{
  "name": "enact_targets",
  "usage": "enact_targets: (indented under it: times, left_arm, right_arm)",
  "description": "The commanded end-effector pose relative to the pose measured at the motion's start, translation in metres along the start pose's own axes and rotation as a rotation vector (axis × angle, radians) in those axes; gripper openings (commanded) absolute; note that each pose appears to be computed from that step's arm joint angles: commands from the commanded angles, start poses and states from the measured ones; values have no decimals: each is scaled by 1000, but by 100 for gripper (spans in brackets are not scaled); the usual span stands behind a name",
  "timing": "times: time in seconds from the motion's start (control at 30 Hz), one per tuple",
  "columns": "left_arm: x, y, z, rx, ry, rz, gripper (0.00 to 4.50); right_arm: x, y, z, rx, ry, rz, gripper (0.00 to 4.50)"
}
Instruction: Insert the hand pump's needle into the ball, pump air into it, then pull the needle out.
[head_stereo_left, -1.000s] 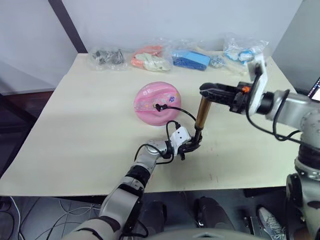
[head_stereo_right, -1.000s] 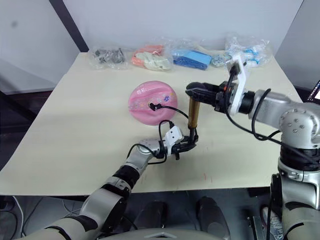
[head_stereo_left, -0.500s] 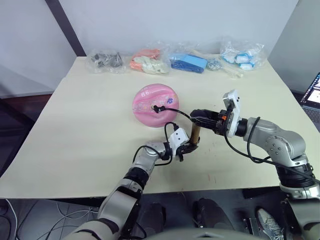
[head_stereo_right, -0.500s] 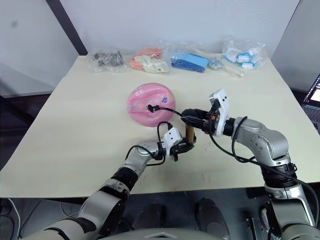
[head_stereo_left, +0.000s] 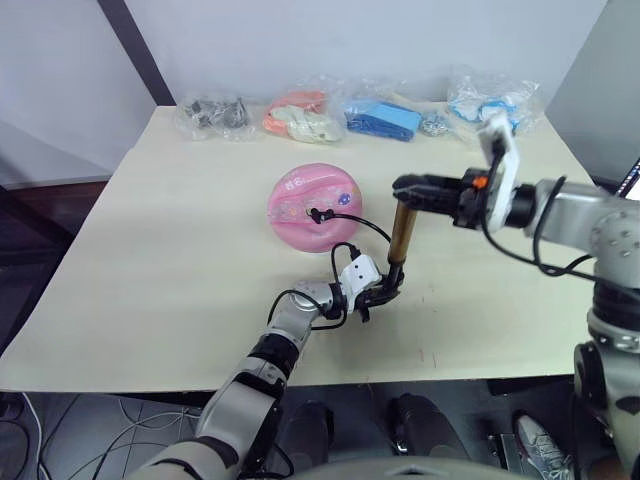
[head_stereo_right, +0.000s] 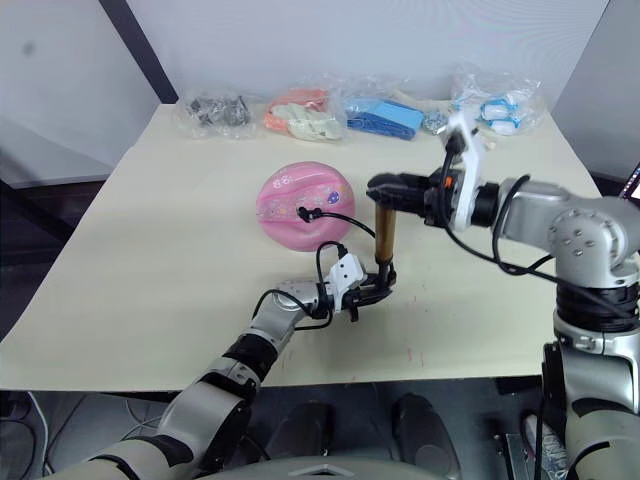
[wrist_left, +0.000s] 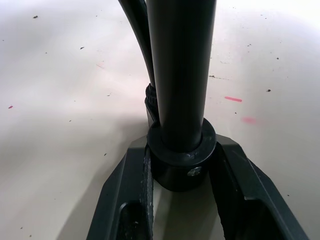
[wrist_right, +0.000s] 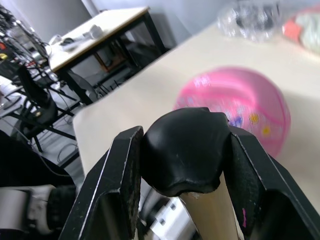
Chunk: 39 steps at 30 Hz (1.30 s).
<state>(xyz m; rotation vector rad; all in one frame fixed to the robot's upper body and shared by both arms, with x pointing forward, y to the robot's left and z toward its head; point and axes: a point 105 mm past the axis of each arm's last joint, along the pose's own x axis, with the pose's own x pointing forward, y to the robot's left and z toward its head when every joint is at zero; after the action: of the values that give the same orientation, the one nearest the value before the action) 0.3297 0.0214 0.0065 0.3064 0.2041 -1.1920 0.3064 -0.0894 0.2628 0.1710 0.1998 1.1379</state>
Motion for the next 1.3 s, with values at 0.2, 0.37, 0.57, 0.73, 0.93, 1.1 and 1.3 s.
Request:
enact_targets:
  times: [0.2,0.37,0.57,0.73,0.93,1.1,1.3]
  left_arm:
    - [-9,-19,-46,-84,148,-44,106]
    - [-8,-18,-46,-92,145,-40,106]
    - [-10,-18,-46,-96,144,-39,106]
    - [-10,-17,-46,-96,146,-34,106]
    - [-10,-17,-45,-97,143,-30,106]
    - [-10,-18,-45,-100,139,-30,106]
    - [-10,-19,-45,-104,135,-28,106]
  right_arm:
    - [-17,18,60,-121,-122,-11,178]
    - [-14,21,61,-119,-114,-6,178]
    - [-4,2,15,-19,-24,-42,178]
    - [6,-14,-38,42,49,-59,178]
    - [23,-21,-94,112,116,-48,178]
    - [30,-29,-159,167,234,-76,178]
    - [29,-25,-166,163,232,-62,178]
